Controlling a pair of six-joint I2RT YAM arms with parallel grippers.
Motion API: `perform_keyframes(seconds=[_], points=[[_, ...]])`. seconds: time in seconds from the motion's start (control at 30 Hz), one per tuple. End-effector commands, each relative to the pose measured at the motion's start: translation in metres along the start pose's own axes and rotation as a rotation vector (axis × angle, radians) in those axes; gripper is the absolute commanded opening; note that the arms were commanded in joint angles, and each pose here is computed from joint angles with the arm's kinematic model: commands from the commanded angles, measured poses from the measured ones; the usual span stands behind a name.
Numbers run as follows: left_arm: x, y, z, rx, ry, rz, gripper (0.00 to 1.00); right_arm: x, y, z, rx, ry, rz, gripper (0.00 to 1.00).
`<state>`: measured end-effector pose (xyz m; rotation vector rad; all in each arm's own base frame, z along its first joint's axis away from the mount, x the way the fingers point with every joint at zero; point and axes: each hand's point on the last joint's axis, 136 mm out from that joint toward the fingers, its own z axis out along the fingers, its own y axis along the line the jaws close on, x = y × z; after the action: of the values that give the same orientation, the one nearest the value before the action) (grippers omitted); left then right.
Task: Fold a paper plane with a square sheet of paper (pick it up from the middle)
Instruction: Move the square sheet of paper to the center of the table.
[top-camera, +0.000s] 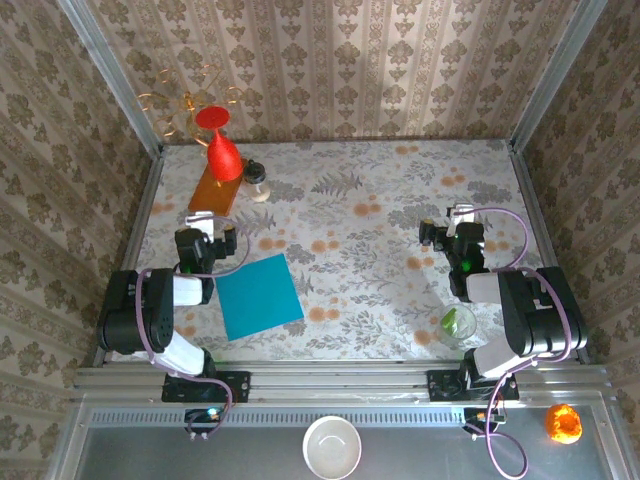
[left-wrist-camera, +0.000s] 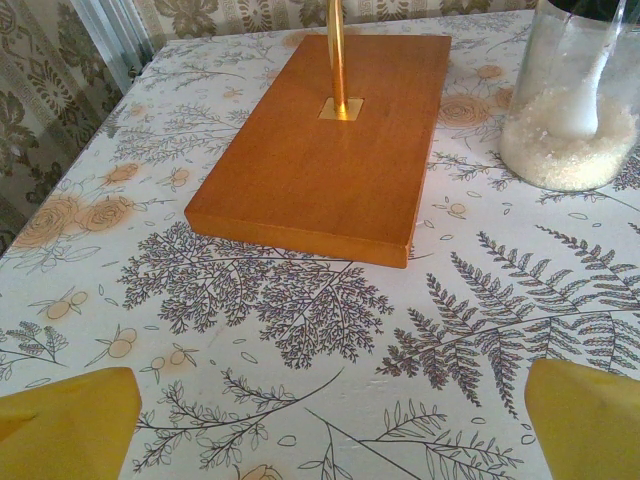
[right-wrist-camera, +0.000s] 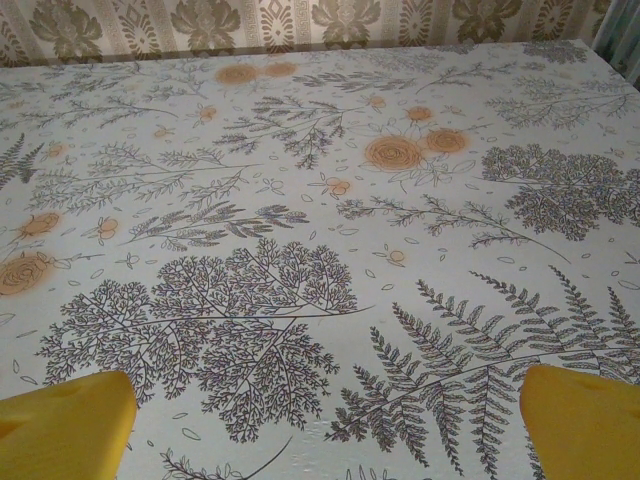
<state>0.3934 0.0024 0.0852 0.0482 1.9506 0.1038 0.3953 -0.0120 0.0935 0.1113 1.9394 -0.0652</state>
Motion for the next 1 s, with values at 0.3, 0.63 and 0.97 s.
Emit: perform_keyframes(seconds=[0.3,0.63,0.97], points=[[-0.036,0.005,-0.01,-0.009,0.018,0.002,1.0,-0.043,-0.01,-0.019,0.055,-0.022,0.018,1.0],[-0.063,-0.014,-0.061,0.104,0.148,-0.276,1.0,-0.074,0.007,-0.04,0.044,0.239,0.227,1.0],[-0.032,-0.034,-0.087,0.174,0.253,-0.618,1.0,-0.03,0.155,-0.035,-0.257,0.658,0.081,0.93]])
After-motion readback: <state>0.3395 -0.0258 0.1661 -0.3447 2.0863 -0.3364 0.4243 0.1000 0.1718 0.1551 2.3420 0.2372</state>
